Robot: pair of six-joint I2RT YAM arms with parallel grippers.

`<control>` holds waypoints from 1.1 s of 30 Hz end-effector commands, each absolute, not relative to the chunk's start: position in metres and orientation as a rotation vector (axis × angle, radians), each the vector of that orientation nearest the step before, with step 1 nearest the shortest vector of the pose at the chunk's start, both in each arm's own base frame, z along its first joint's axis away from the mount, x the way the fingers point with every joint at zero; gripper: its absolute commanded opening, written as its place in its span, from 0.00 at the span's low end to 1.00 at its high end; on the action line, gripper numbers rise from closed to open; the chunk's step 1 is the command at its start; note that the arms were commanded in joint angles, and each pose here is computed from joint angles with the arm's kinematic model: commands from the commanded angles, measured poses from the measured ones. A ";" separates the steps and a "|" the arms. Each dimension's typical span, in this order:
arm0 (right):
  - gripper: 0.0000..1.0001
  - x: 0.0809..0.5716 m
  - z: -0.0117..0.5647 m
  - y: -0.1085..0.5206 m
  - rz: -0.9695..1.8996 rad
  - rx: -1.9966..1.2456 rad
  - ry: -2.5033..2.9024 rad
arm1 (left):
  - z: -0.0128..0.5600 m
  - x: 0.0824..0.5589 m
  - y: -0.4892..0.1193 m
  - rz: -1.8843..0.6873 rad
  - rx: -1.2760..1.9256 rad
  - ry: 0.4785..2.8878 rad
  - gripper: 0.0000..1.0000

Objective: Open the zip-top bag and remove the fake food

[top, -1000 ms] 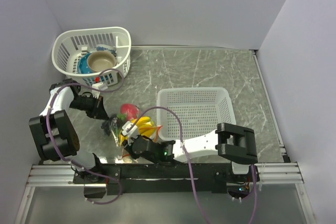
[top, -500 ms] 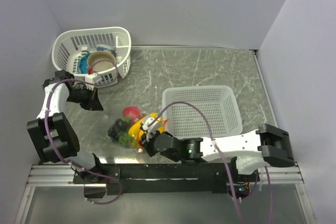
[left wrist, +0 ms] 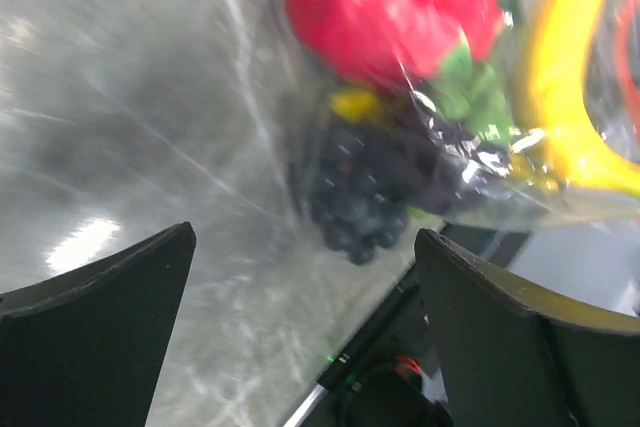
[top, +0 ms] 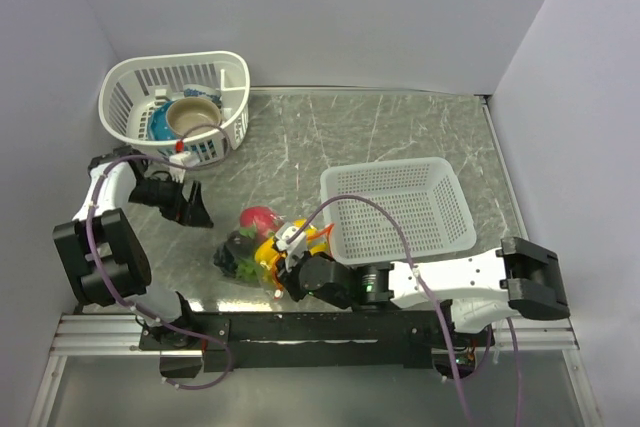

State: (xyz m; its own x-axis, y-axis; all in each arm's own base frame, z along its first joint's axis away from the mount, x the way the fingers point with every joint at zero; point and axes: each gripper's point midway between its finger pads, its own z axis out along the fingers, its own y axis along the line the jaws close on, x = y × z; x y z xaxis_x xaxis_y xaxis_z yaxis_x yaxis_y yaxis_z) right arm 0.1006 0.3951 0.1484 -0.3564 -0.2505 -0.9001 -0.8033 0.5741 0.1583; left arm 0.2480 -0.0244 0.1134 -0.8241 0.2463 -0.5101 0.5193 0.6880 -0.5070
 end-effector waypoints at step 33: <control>0.00 0.087 0.108 0.419 0.824 -0.892 1.978 | 0.078 0.243 -0.080 -1.212 0.880 2.487 0.01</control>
State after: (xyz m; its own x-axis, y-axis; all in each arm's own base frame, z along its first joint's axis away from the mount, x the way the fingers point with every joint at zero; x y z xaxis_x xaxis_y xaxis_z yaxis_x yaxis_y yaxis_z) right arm 0.0887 0.4181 0.1139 -0.4378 -0.2492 -0.8639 -0.8012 0.5440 0.2491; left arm 0.2415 -0.0889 0.0568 -0.8064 0.4332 -0.4025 0.5870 0.5043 -0.6333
